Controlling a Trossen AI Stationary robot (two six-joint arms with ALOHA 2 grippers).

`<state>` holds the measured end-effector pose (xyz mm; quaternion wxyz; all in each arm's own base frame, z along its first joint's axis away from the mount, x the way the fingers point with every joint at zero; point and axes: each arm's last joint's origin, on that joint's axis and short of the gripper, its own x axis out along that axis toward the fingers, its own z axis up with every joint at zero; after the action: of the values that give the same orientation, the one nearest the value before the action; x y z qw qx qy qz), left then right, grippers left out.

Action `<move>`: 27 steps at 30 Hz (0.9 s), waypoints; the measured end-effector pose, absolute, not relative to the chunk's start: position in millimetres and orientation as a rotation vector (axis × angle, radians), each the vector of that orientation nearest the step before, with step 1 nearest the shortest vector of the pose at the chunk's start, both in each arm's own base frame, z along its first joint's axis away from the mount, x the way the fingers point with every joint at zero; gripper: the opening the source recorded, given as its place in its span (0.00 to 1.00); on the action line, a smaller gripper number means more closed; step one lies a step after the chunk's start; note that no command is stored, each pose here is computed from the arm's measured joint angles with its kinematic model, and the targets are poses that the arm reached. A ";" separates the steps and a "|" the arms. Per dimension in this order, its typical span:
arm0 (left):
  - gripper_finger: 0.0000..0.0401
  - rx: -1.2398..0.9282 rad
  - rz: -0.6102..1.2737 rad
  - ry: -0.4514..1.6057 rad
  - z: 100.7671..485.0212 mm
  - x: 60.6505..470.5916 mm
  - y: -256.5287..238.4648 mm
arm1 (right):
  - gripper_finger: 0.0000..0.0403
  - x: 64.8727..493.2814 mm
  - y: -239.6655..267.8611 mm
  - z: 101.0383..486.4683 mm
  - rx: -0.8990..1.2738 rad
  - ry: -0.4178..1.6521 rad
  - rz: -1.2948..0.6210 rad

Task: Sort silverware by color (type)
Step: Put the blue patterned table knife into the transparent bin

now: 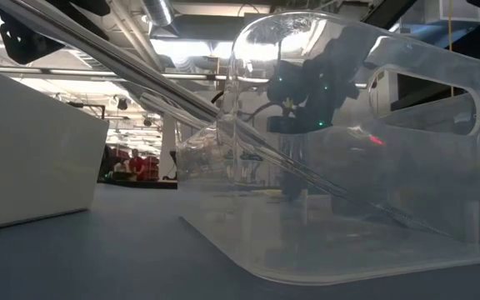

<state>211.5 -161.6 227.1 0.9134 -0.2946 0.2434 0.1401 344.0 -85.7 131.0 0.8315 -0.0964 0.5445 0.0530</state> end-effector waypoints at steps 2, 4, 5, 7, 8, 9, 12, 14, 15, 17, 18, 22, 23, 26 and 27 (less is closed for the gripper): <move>0.30 -0.606 0.290 0.499 227.2 211.5 -161.6 | 0.30 343.9 -85.5 130.7 -0.201 1.155 0.117; 0.30 -0.607 0.290 0.499 227.2 211.5 -161.6 | 0.27 343.8 -85.2 130.6 -0.201 1.157 0.118; 0.30 -0.607 0.290 0.499 227.2 211.5 -161.6 | 0.25 343.7 -85.2 130.3 -0.201 1.158 0.118; 0.30 -0.607 0.290 0.499 227.2 211.5 -161.6 | 0.23 343.6 -85.2 130.2 -0.202 1.158 0.118; 0.30 -0.607 0.290 0.499 227.2 211.5 -161.6 | 0.21 343.6 -85.2 130.2 -0.202 1.159 0.118; 0.30 -0.607 0.291 0.499 227.2 211.5 -161.6 | 0.20 343.5 -85.2 130.1 -0.202 1.159 0.117; 0.30 -0.604 0.297 0.493 227.2 211.6 -161.4 | 0.17 343.4 -85.1 129.9 -0.204 1.161 0.115; 0.30 -0.601 0.306 0.483 227.4 211.7 -161.0 | 0.14 343.5 -85.1 129.8 -0.204 1.162 0.115; 0.30 -0.599 0.308 0.481 227.4 211.7 -160.9 | 0.13 343.4 -85.1 129.7 -0.204 1.162 0.115; 0.30 -0.591 0.308 0.479 227.4 211.7 -160.8 | 0.11 343.4 -85.1 129.7 -0.204 1.162 0.115; 0.30 -0.587 0.307 0.479 227.4 211.7 -160.8 | 0.10 343.4 -85.1 129.7 -0.204 1.162 0.115; 0.30 -0.581 0.312 0.474 227.4 211.7 -160.6 | 0.06 343.4 -85.1 129.5 -0.205 1.163 0.115; 0.30 -0.580 0.315 0.471 227.5 211.7 -160.5 | 0.06 343.4 -85.1 129.3 -0.205 1.164 0.114; 0.30 -0.579 0.316 0.470 227.5 211.7 -160.5 | 0.04 343.4 -85.3 129.3 -0.205 1.163 0.114; 0.30 -0.579 0.316 0.470 227.5 211.7 -160.5 | 0.04 343.4 -85.3 129.3 -0.205 1.163 0.114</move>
<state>211.7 -160.5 227.5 0.9192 -0.2816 0.2285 0.1536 343.4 -85.3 129.3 0.8291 -0.0964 0.5482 0.0536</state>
